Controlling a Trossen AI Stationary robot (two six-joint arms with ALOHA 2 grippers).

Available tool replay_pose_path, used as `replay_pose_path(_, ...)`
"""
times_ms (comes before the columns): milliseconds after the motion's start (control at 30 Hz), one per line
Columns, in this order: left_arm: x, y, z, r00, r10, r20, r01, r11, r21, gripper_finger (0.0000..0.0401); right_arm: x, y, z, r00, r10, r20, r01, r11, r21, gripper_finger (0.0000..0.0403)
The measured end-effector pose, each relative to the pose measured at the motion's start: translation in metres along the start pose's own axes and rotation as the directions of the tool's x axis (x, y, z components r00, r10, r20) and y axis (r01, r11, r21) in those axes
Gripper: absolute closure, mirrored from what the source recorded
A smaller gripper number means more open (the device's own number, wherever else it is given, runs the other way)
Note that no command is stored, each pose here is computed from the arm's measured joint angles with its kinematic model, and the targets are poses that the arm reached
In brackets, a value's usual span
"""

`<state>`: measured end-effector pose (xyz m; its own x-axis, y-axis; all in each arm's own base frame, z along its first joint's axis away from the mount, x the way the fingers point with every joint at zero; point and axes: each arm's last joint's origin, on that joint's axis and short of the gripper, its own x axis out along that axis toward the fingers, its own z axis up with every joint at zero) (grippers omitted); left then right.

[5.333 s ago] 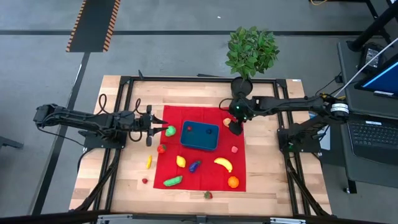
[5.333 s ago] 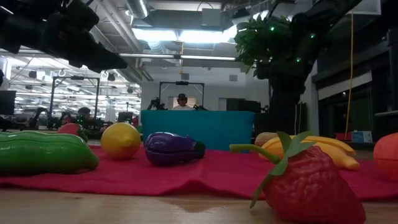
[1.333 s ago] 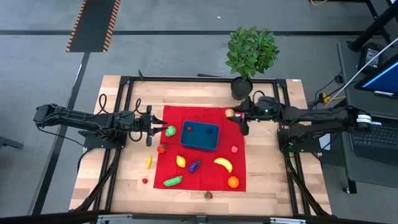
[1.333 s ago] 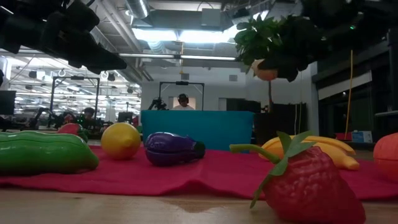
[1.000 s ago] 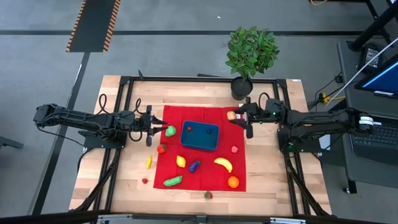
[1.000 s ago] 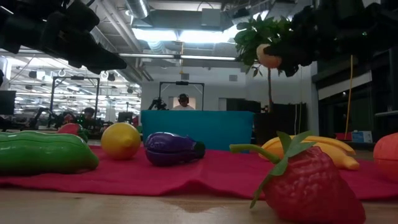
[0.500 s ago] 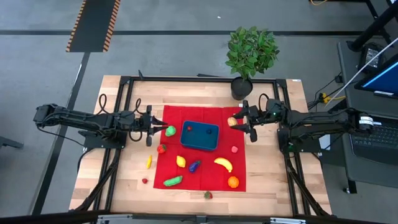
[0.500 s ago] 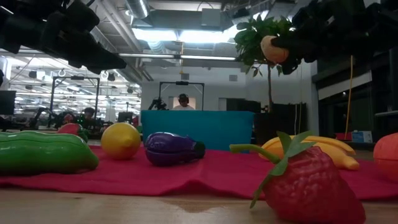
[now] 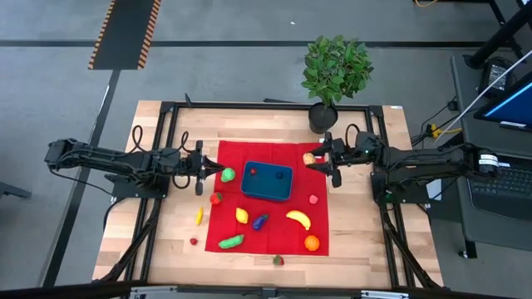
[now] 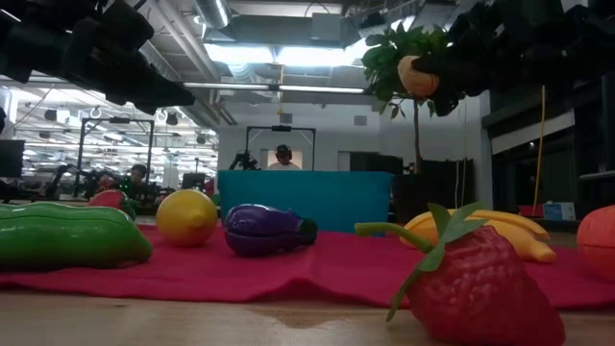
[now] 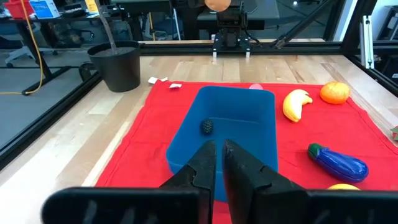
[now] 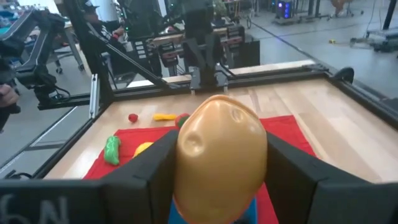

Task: Pick and placing Produce into tupperware
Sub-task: Put the brown potato into the blue bin

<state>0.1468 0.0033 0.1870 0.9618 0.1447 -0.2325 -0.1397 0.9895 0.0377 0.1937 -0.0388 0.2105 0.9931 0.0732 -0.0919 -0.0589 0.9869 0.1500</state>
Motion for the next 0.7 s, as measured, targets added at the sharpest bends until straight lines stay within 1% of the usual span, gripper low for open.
replay_pose_path(133,0.0,0.0,0.0,1.0,0.0,0.0,0.0,1.0,0.0,0.0391,0.01,-0.001,0.003,1.0,0.004,-0.021,-0.004,1.0,0.01,0.0204)
replay_pose_path(367,0.0,0.0,0.0,1.0,0.0,-0.002,0.0,1.0,0.0,0.04,0.043,-0.003,0.009,0.997,0.031,-0.076,-0.032,0.999,-0.011,0.0204)
replay_pose_path(600,0.0,0.0,-0.004,0.999,0.0,-0.044,0.0,1.0,0.007,0.0383,0.071,0.004,0.017,0.993,0.077,-0.091,-0.08,0.996,-0.033,0.0204)
replay_pose_path(700,0.0,0.0,-0.005,0.999,0.0,-0.049,0.0,1.0,0.008,0.0375,0.083,0.006,0.016,0.99,0.093,-0.11,-0.097,0.995,-0.03,0.0204)
